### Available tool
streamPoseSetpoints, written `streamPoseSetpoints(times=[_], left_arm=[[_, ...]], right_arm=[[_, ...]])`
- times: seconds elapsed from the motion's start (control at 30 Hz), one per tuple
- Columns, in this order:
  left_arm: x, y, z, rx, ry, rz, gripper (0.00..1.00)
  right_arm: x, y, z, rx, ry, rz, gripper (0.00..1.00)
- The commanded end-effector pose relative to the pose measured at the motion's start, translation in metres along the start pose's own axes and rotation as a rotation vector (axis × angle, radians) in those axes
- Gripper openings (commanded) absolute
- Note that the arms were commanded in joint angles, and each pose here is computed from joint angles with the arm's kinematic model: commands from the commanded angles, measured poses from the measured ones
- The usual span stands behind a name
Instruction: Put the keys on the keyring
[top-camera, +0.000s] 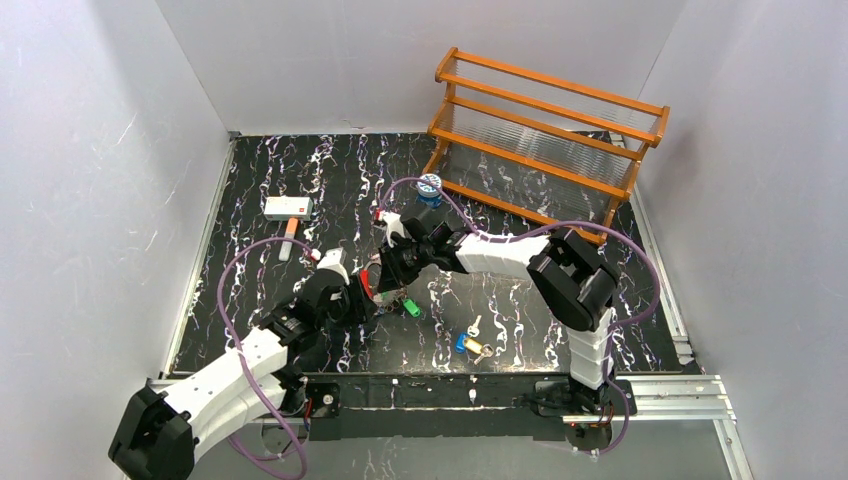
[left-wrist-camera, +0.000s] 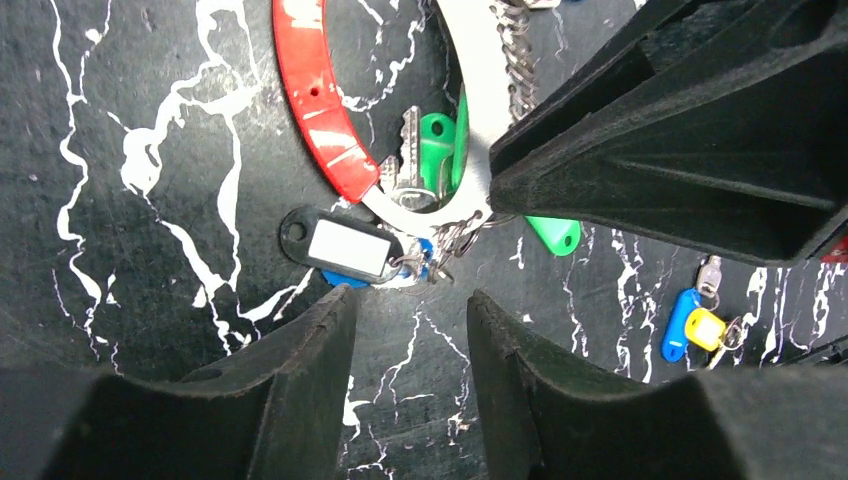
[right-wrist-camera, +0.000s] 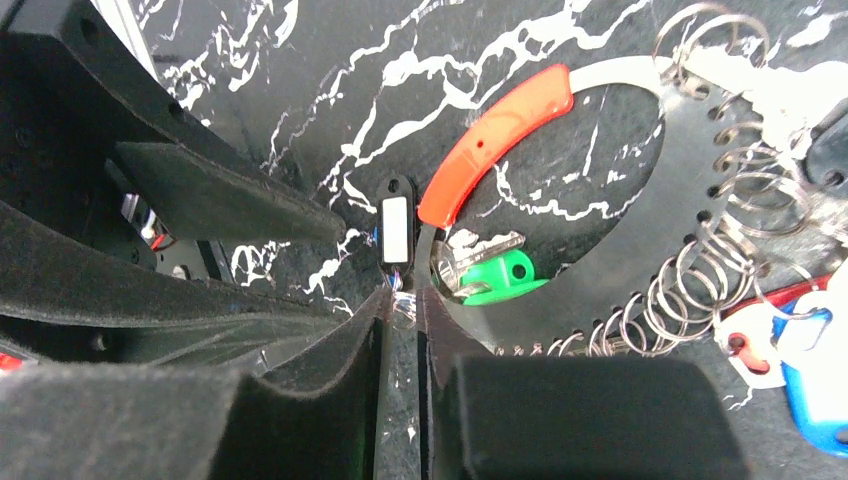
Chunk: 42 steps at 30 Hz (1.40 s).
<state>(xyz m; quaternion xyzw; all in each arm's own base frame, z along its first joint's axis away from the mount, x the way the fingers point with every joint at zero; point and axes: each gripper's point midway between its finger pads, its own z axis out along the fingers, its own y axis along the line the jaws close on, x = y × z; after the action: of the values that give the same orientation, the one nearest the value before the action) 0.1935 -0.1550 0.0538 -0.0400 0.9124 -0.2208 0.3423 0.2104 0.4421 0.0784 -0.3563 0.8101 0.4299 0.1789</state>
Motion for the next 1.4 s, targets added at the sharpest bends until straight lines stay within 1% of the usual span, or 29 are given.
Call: streamPoseSetpoints(times=[0.0, 0.13, 0.17, 0.27, 0.43, 0.6, 0.8, 1.0, 1.17, 1.37], left_arm=[[0.006, 0.001, 0.002, 0.015, 0.002, -0.008, 0.43], [0.005, -0.006, 0.007, 0.059, -0.011, -0.018, 0.31], [0.004, -0.007, 0.008, 0.065, -0.014, -0.02, 0.27], [0.0, -0.013, 0.011, 0.085, -0.029, -0.022, 0.21], [-0.001, -0.015, 0.019, 0.084, -0.021, -0.012, 0.19], [0.0, -0.012, 0.024, 0.064, -0.01, 0.001, 0.13], [0.002, -0.007, 0.025, 0.044, -0.013, 0.007, 0.1], [0.003, -0.003, 0.026, 0.037, -0.02, 0.0, 0.0], [0.004, -0.003, 0.025, 0.037, -0.02, 0.002, 0.0], [0.0, -0.013, 0.022, 0.088, -0.031, -0.016, 0.0]], right_arm=[[-0.005, 0.006, 0.003, -0.036, 0.013, -0.018, 0.21], [0.002, 0.003, 0.002, -0.022, 0.039, -0.003, 0.14], [0.003, 0.003, 0.001, -0.02, 0.038, -0.003, 0.13], [0.006, 0.002, -0.002, -0.009, 0.037, -0.001, 0.11], [0.005, 0.003, -0.01, 0.012, 0.018, -0.004, 0.1], [0.007, 0.002, -0.014, 0.027, 0.019, -0.001, 0.09], [0.009, 0.003, -0.016, 0.028, 0.018, 0.001, 0.09], [0.008, 0.003, -0.017, 0.03, 0.016, 0.0, 0.09], [0.009, 0.004, -0.019, 0.03, 0.016, -0.001, 0.09], [0.005, 0.011, -0.027, 0.017, -0.013, -0.01, 0.11]])
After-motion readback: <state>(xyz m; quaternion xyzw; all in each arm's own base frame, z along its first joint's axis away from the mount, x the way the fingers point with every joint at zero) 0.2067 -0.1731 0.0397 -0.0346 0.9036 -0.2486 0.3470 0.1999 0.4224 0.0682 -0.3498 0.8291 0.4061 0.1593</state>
